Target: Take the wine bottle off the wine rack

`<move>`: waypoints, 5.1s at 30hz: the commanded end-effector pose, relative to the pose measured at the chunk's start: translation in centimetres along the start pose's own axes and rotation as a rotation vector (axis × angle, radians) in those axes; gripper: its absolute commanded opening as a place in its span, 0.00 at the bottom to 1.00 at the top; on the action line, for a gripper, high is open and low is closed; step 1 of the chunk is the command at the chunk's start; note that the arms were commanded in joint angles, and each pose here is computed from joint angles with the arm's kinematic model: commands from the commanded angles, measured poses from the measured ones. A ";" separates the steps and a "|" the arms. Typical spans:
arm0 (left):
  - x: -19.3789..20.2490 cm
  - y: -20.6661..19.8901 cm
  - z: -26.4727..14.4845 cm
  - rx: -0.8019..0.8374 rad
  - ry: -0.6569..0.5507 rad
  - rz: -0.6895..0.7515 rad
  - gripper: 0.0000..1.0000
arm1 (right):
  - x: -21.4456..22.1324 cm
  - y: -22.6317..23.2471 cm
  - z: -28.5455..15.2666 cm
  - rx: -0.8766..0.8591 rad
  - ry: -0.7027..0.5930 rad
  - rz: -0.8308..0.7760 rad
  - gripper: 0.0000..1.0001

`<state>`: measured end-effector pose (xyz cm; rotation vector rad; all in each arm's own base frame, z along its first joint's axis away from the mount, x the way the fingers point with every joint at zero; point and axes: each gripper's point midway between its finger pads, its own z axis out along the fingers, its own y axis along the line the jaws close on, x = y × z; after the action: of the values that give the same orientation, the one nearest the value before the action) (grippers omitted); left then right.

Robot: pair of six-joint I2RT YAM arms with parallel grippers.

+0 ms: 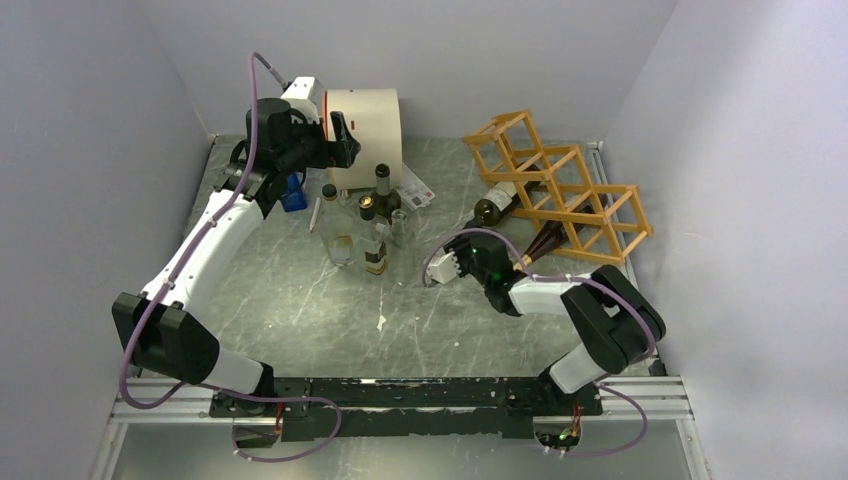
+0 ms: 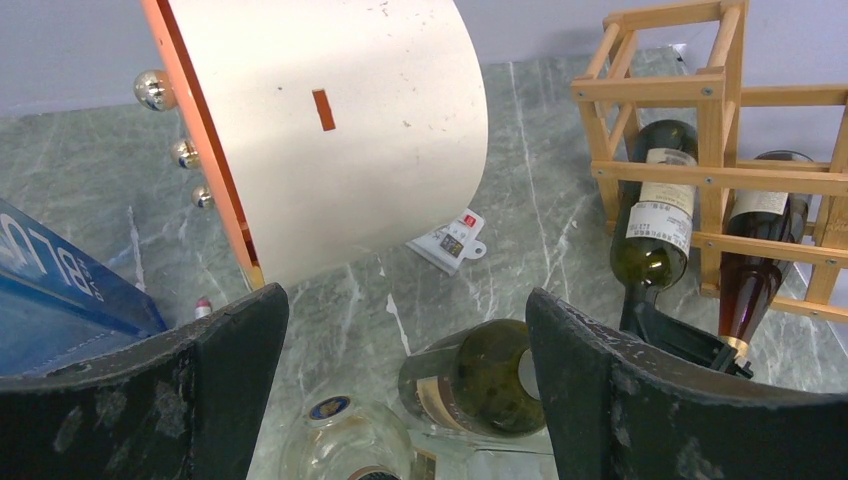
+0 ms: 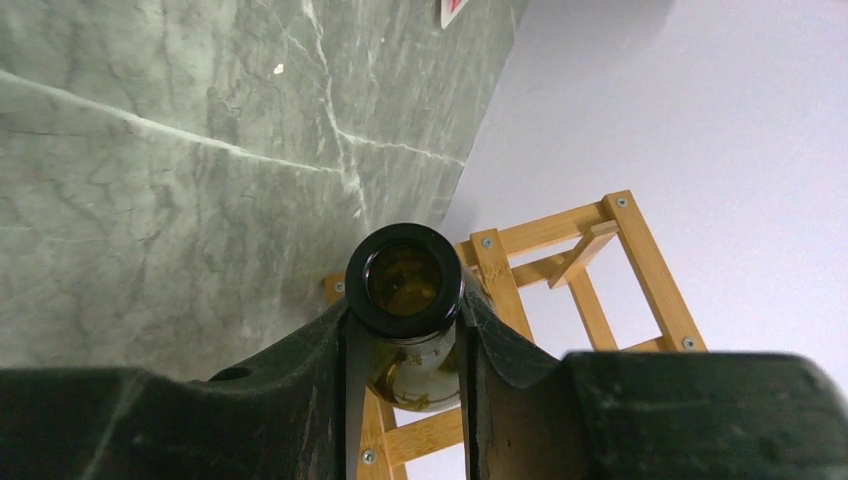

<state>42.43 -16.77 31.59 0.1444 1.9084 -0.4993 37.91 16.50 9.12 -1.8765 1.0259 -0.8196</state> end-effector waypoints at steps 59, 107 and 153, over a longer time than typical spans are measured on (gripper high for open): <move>-0.5 -0.3 0.9 0.030 -0.011 -0.009 0.92 | -4.3 -15.8 -14.4 0.237 -0.287 1.472 0.00; -0.6 -0.2 0.8 0.032 -0.010 -0.013 0.92 | -8.6 -22.9 -9.5 0.164 -0.496 1.547 0.73; -15.8 -4.5 -27.7 -0.020 -0.685 0.141 0.99 | 9.3 -25.6 -38.6 0.899 -0.376 1.901 1.00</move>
<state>24.53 -7.75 55.33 0.0766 1.2325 -0.3697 19.48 3.47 49.26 0.1357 1.3191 0.2702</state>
